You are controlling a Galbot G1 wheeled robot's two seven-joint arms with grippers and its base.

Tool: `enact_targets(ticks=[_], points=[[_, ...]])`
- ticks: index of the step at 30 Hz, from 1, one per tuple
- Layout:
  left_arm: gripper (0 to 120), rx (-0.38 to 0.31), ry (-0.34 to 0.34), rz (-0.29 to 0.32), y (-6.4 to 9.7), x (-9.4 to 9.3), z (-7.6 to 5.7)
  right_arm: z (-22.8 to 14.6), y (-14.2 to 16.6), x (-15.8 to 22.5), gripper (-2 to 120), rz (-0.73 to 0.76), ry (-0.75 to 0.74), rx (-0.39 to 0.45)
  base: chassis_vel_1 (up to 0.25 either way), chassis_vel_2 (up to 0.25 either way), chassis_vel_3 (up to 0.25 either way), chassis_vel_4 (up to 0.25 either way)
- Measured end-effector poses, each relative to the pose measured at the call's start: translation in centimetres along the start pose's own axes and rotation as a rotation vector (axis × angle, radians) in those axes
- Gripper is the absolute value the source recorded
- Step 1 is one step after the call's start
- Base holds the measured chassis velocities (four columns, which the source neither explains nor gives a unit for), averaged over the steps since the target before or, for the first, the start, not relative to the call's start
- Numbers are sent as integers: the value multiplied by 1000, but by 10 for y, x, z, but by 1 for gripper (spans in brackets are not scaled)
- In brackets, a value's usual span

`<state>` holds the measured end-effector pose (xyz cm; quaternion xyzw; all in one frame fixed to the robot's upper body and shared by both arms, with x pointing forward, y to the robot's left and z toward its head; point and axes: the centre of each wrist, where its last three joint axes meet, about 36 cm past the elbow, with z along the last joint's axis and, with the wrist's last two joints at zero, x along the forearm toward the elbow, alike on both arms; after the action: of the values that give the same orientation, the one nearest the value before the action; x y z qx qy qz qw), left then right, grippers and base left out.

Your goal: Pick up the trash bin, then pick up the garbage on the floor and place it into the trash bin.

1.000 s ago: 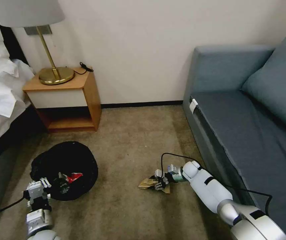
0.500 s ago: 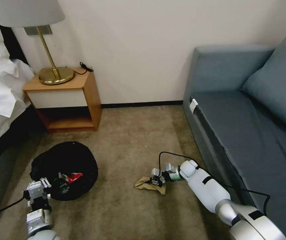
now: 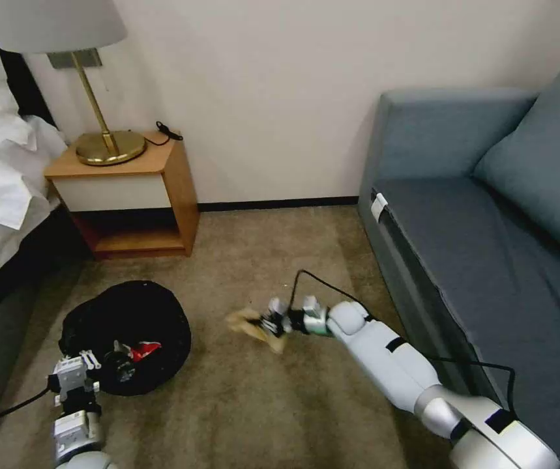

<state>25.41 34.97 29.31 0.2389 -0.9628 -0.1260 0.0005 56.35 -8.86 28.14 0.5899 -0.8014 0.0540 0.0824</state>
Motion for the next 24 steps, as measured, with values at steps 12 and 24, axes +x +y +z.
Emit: enact_targets(ticks=[12, 24], points=[[7, 50, -5, 11, -13, -5, -14, -87, 58, -80, 0, -1, -277, -252, 0, 0, 0, 0], [7, 72, -14, 13, -17, -3, -22, -89, 89, -110, 0, -59, -281, -259, 0, 0, 0, 0]])
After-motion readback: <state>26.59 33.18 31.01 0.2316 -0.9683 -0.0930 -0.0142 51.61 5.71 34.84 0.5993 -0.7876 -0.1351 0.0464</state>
